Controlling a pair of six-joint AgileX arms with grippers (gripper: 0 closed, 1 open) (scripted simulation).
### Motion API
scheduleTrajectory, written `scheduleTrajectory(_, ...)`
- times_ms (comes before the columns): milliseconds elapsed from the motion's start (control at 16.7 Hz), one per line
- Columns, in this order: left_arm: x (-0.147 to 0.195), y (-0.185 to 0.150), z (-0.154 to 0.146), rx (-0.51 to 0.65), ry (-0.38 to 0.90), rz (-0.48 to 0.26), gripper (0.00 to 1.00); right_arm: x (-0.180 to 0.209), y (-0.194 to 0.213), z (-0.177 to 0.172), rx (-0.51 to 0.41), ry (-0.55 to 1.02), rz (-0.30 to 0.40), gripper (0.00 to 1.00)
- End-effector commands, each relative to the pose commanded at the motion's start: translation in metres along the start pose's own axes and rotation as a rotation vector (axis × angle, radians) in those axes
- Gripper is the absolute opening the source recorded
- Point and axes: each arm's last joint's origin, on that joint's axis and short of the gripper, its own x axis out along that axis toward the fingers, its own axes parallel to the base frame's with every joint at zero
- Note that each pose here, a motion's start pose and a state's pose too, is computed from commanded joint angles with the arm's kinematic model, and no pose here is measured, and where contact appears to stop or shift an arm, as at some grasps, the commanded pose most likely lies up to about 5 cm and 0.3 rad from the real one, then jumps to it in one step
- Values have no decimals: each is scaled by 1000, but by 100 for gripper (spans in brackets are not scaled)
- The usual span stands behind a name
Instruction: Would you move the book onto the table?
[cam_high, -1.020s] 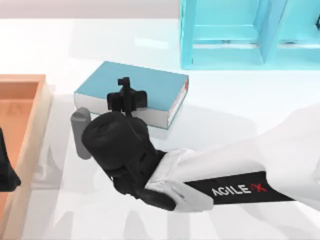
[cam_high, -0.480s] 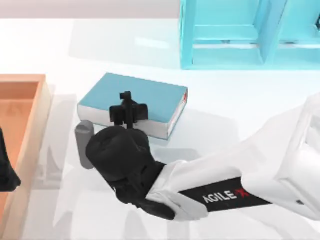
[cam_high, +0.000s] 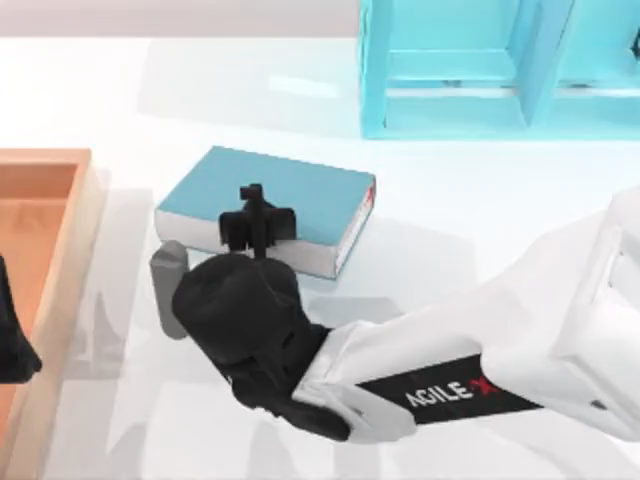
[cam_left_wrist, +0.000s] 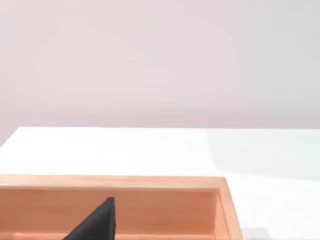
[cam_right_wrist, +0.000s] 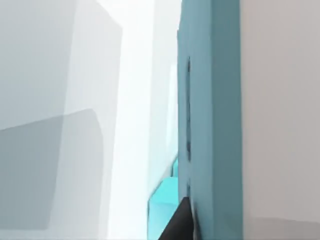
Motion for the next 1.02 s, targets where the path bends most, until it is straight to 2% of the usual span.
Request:
scheduleTrajectory(420, 0, 0, 0, 0, 0, 0, 100, 0, 0, 0, 0, 0, 0, 98)
scheduleTrajectory(1020, 0, 0, 0, 0, 0, 0, 100, -1, 2, 0, -3, 1, 3, 100)
